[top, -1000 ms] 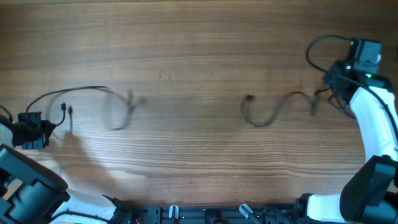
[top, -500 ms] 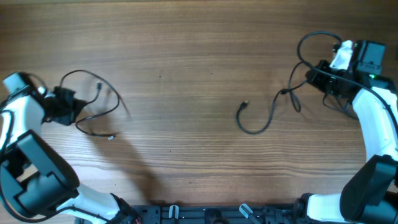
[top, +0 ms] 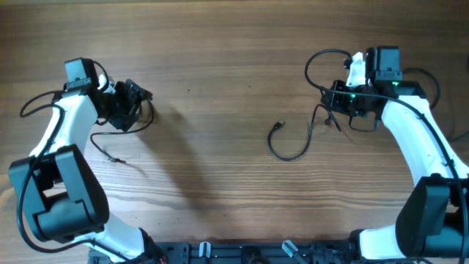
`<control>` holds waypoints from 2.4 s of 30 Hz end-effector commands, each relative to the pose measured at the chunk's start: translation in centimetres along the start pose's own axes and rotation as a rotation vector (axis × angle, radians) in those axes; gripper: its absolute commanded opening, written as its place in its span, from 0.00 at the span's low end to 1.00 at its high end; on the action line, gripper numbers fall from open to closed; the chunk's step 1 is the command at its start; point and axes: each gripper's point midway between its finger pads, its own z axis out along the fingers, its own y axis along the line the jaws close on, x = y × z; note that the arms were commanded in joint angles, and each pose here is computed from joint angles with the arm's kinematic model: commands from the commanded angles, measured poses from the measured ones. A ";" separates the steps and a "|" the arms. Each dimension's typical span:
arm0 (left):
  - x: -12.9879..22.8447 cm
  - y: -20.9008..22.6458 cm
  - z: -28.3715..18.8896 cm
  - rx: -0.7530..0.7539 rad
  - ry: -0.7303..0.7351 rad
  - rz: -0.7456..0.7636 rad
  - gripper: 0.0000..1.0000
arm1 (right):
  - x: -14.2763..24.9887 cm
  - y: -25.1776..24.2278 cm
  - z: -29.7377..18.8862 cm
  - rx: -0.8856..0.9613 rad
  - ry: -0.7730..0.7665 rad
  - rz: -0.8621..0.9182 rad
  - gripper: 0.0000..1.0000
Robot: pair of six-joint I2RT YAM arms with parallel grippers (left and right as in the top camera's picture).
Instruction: Untangle cables
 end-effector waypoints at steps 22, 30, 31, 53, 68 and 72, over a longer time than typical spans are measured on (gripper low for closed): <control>1.3 0.4 0.0 -0.030 0.032 0.015 0.97 | 1.5 -0.8 2.1 0.009 0.066 -0.113 0.58; 1.3 0.5 0.0 -0.031 0.032 0.015 0.98 | -0.4 0.2 2.9 -0.053 -0.001 -0.128 0.04; 1.3 0.5 0.0 -0.031 0.032 0.015 0.99 | -1.3 0.8 2.5 -0.069 -0.021 -0.116 0.04; 1.2 0.7 0.2 -0.062 0.016 0.027 0.99 | -20.1 -8.7 -10.3 0.827 -0.470 -0.403 0.04; 4.0 -2.0 1.8 -0.064 0.049 0.142 0.55 | -17.0 -6.3 -0.9 0.417 -0.322 -0.312 1.00; 5.4 -3.0 2.4 -0.060 0.069 0.185 0.04 | -15.2 -0.7 0.8 0.050 -0.273 -0.245 1.00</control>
